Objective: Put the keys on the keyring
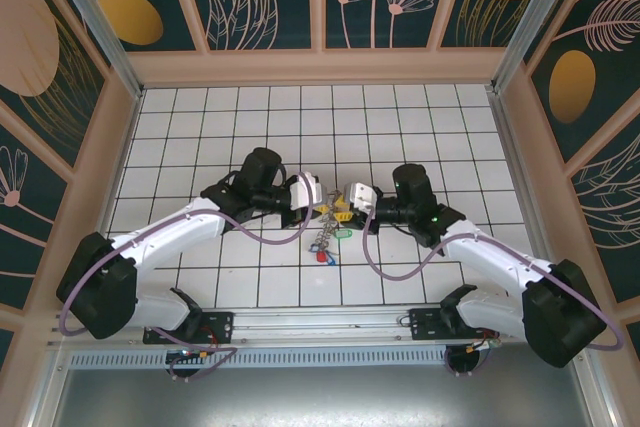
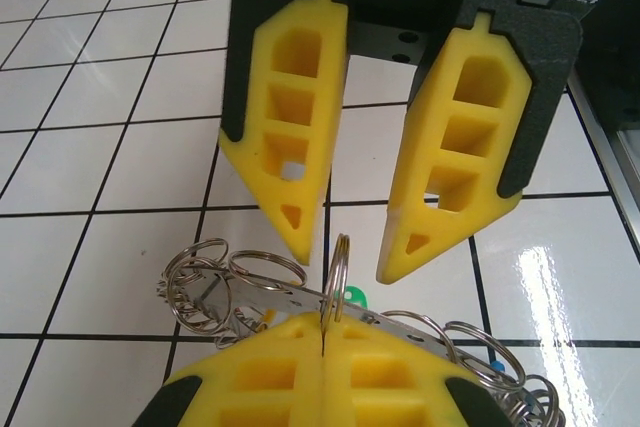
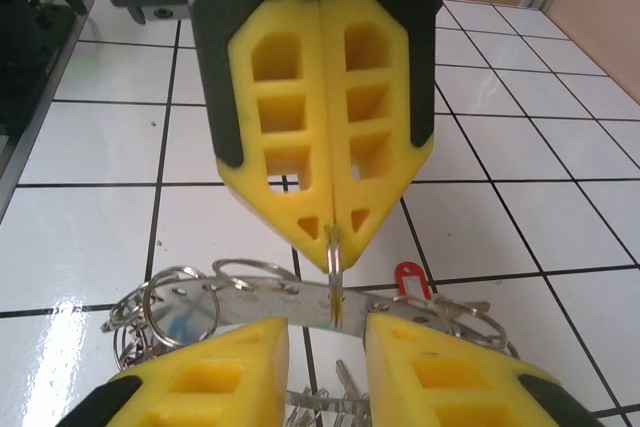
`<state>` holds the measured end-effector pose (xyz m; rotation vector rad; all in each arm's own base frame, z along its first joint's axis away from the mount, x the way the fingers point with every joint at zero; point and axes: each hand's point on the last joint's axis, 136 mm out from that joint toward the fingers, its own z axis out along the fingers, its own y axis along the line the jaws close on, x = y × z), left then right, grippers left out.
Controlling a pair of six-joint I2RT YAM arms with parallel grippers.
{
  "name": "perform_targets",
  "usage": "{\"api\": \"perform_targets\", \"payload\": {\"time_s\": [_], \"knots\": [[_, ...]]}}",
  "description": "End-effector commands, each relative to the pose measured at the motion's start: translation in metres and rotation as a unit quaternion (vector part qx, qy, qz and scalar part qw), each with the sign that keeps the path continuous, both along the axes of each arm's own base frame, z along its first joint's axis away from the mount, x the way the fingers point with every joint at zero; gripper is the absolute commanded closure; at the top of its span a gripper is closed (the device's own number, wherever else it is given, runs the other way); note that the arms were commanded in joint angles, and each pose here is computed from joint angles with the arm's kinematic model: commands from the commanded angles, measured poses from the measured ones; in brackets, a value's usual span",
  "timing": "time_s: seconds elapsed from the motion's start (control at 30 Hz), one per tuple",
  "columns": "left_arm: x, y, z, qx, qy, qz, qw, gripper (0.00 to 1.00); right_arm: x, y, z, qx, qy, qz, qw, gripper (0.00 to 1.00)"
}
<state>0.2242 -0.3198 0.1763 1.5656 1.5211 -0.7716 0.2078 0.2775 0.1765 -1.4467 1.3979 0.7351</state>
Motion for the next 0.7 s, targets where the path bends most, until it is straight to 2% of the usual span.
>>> {"api": "perform_targets", "payload": {"time_s": [0.0, 0.2, 0.4, 0.47, 0.57, 0.67], "knots": [[0.002, -0.007, 0.008, -0.002, -0.017, -0.015, 1.0, 1.0, 0.002, 0.003, 0.01, -0.005, -0.007, 0.005, 1.0, 0.7], [0.001, -0.009, 0.005, 0.005, -0.016, -0.017, 1.0, 1.0, 0.009, 0.007, 0.006, -0.04, -0.006, 0.007, 0.999, 0.69], [0.002, -0.008, 0.004, 0.009, -0.014, -0.015, 1.0, 1.0, 0.006, 0.01, -0.003, -0.07, 0.01, 0.025, 0.997, 0.83], [0.002, -0.008, 0.003, 0.01, -0.011, -0.014, 1.0, 1.0, 0.004, 0.011, -0.007, -0.075, 0.016, 0.031, 0.997, 0.99], [0.002, -0.009, 0.005, 0.004, -0.009, -0.013, 1.0, 1.0, 0.001, 0.012, -0.007, -0.066, 0.016, 0.033, 0.997, 1.0], [0.0, -0.009, 0.01, -0.012, -0.012, -0.01, 1.0, 1.0, 0.0, 0.011, 0.005, -0.018, 0.002, 0.02, 1.0, 1.0]]}}
